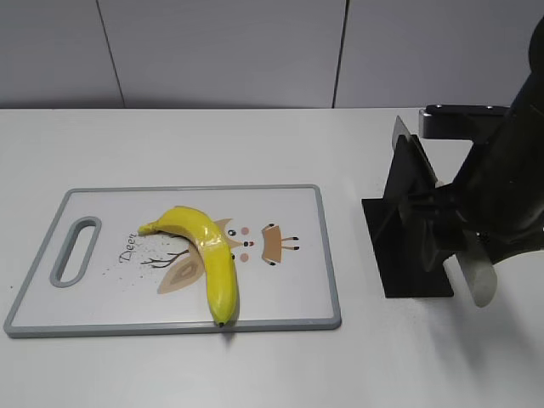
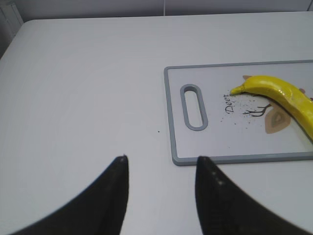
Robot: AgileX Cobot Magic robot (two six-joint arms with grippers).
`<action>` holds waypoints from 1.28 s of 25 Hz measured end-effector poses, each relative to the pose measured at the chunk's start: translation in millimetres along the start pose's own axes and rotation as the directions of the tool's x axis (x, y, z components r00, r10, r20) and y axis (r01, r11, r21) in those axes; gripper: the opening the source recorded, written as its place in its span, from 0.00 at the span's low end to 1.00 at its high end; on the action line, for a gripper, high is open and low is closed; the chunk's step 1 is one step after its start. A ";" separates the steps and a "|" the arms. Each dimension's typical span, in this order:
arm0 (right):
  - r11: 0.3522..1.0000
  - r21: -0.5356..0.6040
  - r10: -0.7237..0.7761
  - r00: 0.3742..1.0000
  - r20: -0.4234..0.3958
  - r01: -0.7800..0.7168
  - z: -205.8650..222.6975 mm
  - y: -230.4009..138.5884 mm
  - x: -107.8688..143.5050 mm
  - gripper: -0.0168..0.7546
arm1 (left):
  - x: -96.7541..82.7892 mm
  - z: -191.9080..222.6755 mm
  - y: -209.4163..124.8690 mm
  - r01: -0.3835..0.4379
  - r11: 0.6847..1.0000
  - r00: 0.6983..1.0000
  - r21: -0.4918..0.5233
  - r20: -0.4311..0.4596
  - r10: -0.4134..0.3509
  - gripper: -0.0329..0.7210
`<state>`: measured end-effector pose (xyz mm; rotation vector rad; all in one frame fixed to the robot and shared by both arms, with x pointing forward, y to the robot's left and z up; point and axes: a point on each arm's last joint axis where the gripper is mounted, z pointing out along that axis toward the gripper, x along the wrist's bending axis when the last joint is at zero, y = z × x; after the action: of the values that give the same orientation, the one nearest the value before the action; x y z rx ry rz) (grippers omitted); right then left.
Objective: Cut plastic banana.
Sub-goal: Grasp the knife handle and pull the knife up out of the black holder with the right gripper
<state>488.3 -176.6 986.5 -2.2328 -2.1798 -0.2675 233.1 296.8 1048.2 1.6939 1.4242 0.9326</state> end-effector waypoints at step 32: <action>0.969 -0.245 -0.005 0.996 -0.089 -0.017 -85.3 -15.1 -4.6 0.26 | 0.0 0.0 0.0 0.000 1.000 1.000 0.000 0.000 0.000 0.62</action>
<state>463.4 -191.4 1068.3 -2.2935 -2.2002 -0.6584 233.1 296.8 1048.2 1.6939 1.4242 0.9326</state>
